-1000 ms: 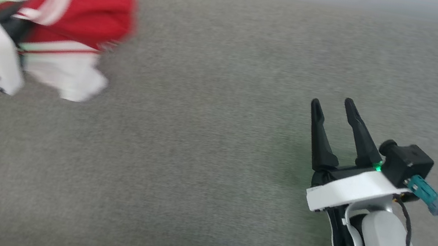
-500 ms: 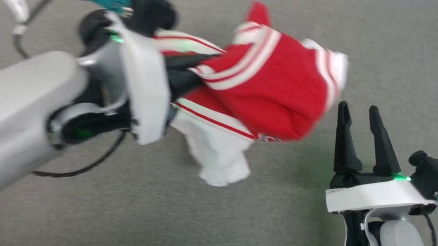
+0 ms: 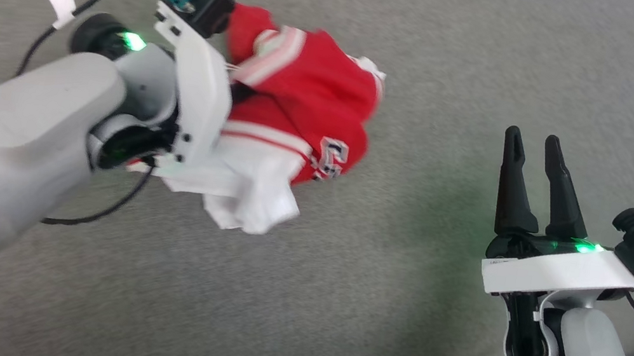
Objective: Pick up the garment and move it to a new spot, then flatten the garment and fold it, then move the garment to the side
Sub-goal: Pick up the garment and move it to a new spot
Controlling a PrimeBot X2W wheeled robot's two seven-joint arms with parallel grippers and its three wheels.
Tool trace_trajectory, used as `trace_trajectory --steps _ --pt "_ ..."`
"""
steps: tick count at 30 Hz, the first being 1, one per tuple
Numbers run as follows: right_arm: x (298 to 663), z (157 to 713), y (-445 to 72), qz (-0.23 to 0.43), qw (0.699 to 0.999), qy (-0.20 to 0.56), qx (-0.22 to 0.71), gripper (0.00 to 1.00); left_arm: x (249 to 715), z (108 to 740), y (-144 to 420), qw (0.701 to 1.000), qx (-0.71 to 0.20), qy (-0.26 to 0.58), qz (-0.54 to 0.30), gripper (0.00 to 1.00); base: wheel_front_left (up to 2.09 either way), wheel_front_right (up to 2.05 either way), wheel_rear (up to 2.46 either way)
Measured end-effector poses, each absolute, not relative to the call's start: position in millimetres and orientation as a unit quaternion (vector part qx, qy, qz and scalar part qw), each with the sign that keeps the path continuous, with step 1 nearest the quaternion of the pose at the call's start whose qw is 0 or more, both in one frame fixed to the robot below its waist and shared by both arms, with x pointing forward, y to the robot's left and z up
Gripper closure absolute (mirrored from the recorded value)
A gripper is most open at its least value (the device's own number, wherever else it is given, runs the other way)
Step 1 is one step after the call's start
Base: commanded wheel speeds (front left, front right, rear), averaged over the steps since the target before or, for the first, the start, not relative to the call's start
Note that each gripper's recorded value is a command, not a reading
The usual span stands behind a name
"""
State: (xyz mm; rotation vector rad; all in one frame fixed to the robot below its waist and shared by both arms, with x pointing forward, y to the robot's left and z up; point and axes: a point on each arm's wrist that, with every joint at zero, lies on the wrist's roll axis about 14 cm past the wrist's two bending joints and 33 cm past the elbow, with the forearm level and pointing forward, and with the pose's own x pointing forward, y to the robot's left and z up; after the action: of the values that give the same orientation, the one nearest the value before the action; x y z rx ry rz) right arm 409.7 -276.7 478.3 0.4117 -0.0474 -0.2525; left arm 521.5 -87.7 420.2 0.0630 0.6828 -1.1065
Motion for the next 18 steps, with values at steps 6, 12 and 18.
trace_trajectory --steps 6,12,18 --pt "395.2 470.1 -294.3 -0.158 0.966 -0.013 0.205 0.0 538.2 383.3 -89.8 0.789 0.085 0.339 -0.506 1.0 0.0 0.0 0.0" --pt "389.7 466.8 -297.8 -0.167 0.964 -0.008 0.206 0.0 542.5 371.6 -96.4 0.78 0.124 0.339 -0.511 1.0 0.0 0.0 0.0" --pt "393.7 469.0 -294.1 -0.159 0.966 -0.011 0.204 0.0 543.6 378.0 -93.9 0.787 0.148 0.306 -0.515 0.01 0.0 0.0 0.0"
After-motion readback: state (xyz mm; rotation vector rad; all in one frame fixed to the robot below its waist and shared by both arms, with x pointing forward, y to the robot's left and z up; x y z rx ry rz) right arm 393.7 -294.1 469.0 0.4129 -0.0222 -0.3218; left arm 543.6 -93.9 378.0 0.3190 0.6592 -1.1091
